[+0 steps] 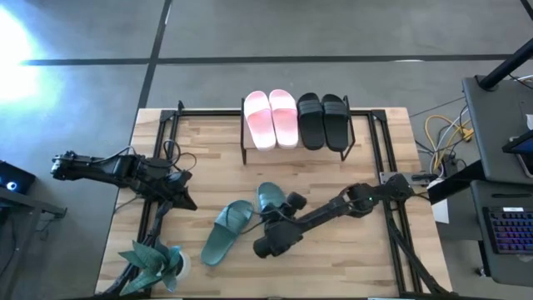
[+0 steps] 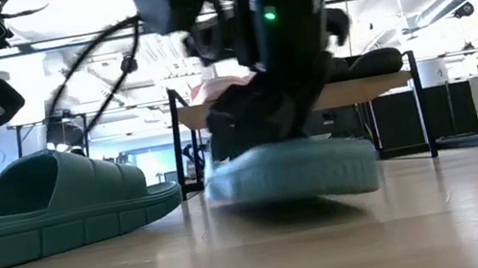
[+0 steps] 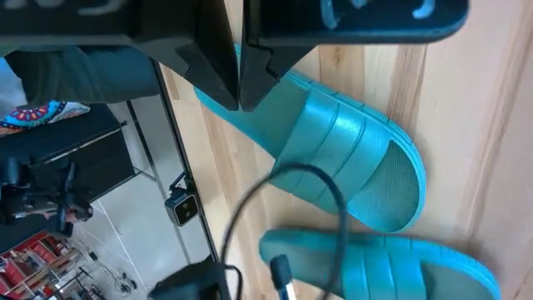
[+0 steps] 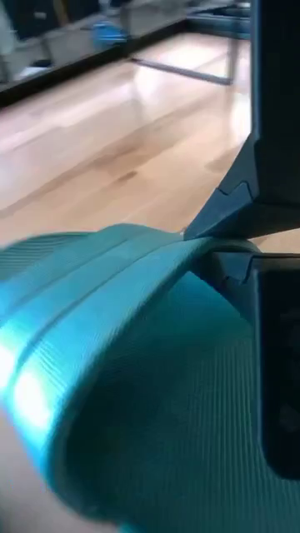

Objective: Pick and place slides into the shelf
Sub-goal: Move the right green slipper to the center of the table

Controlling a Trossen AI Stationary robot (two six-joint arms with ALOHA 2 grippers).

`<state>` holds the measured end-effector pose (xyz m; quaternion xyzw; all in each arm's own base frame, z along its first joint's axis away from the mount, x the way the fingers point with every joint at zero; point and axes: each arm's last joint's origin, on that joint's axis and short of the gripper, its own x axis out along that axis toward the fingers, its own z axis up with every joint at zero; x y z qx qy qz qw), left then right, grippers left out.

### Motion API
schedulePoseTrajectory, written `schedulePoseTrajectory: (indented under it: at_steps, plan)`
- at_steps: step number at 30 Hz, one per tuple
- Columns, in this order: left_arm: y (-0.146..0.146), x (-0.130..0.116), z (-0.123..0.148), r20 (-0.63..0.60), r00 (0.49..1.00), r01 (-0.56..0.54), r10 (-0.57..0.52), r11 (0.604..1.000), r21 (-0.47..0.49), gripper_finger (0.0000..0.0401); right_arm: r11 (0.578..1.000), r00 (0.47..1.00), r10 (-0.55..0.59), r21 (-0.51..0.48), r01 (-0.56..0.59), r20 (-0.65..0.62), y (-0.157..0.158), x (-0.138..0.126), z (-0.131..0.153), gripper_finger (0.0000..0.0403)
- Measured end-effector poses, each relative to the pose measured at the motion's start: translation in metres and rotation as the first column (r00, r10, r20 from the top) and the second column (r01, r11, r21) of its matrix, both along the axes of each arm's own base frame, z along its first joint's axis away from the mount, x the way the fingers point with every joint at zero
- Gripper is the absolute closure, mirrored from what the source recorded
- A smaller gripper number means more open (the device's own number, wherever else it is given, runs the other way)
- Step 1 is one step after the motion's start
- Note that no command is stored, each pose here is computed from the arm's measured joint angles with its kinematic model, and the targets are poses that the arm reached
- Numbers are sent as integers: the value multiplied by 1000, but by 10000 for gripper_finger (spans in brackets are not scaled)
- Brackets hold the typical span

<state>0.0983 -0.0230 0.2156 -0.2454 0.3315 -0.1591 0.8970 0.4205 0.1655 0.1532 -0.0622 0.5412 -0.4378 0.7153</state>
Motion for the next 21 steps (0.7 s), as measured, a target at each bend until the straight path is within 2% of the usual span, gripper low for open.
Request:
schedulePoseTrajectory:
  at_steps: [3,8,12,14,15,18,21]
  plan:
    - [0,0,0,0,1000,0,0,1000,0,401,995,995,-96,33,96,1,-4,-11,-4,391]
    - [0,0,0,1,1000,0,0,1000,0,401,958,958,-273,115,262,92,13,-29,3,390]
    - [0,0,0,1,1000,-7,7,1000,5,401,877,860,-464,245,413,212,31,-45,26,390]
    - [0,0,0,1,1000,-13,13,1000,9,401,840,802,-530,295,455,275,38,-50,37,390]
    - [0,0,0,2,1000,-14,14,1000,9,401,834,789,-540,311,455,293,41,-53,42,390]
    - [0,0,0,9,1000,-14,14,1000,8,401,846,800,-518,321,426,304,43,-59,54,390]
    - [0,1,1,11,1000,-17,17,1000,10,401,871,851,-471,272,408,231,37,-64,43,390]
